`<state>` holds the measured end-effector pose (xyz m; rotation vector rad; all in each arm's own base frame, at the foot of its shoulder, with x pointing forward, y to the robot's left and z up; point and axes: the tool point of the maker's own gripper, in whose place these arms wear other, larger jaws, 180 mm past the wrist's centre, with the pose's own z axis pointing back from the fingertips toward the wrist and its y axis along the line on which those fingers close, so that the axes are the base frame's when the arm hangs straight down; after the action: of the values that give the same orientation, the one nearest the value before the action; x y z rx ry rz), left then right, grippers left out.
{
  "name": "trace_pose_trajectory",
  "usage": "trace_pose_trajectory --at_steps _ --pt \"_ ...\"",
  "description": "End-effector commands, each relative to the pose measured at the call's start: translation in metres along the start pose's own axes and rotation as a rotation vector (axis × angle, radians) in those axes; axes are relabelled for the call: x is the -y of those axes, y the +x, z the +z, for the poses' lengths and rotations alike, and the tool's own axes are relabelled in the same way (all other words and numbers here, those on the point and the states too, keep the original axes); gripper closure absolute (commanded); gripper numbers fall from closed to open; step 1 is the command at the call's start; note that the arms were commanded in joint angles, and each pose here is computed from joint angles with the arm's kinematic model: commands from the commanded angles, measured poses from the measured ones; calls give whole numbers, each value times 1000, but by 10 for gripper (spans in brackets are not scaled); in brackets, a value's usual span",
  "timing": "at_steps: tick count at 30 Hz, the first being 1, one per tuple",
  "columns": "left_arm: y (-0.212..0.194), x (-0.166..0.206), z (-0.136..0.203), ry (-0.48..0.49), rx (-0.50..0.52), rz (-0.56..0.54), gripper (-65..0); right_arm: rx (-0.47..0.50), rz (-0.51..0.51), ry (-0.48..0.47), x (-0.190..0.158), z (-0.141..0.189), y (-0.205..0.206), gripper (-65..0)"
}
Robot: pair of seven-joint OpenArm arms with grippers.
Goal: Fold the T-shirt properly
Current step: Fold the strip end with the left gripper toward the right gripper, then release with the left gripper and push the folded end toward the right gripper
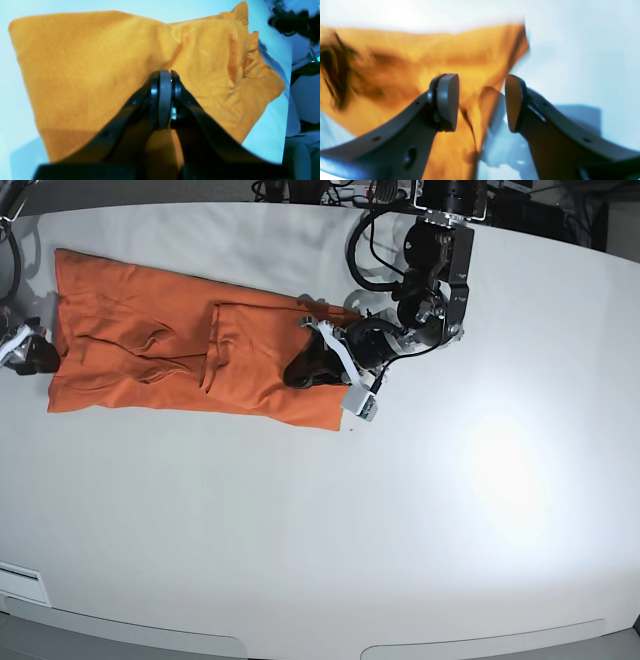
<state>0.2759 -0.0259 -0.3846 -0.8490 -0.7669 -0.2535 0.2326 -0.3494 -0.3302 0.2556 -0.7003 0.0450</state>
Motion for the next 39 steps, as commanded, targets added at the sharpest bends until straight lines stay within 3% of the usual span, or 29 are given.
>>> trace_pose_trajectory --at_steps 1,7,18,27,39 --pt "-22 -21 7 89 -98 13 0 51 17 -9 5 12 15 -322" --pt "-23 -26 12 96 -109 7 0 34 -44 5 7 18 -9 -322" --pt "-15 -19 12 75 -90 4 0 -2 -337 137 13 5 -55 -322" --pt "-13 -17 12 64 -84 12 0 -97 -344 276 -32 -23 -77 -322" --pt "-13 -16 11 62 -92 11 0 -35 -351 340 -56 -48 -61 -321"
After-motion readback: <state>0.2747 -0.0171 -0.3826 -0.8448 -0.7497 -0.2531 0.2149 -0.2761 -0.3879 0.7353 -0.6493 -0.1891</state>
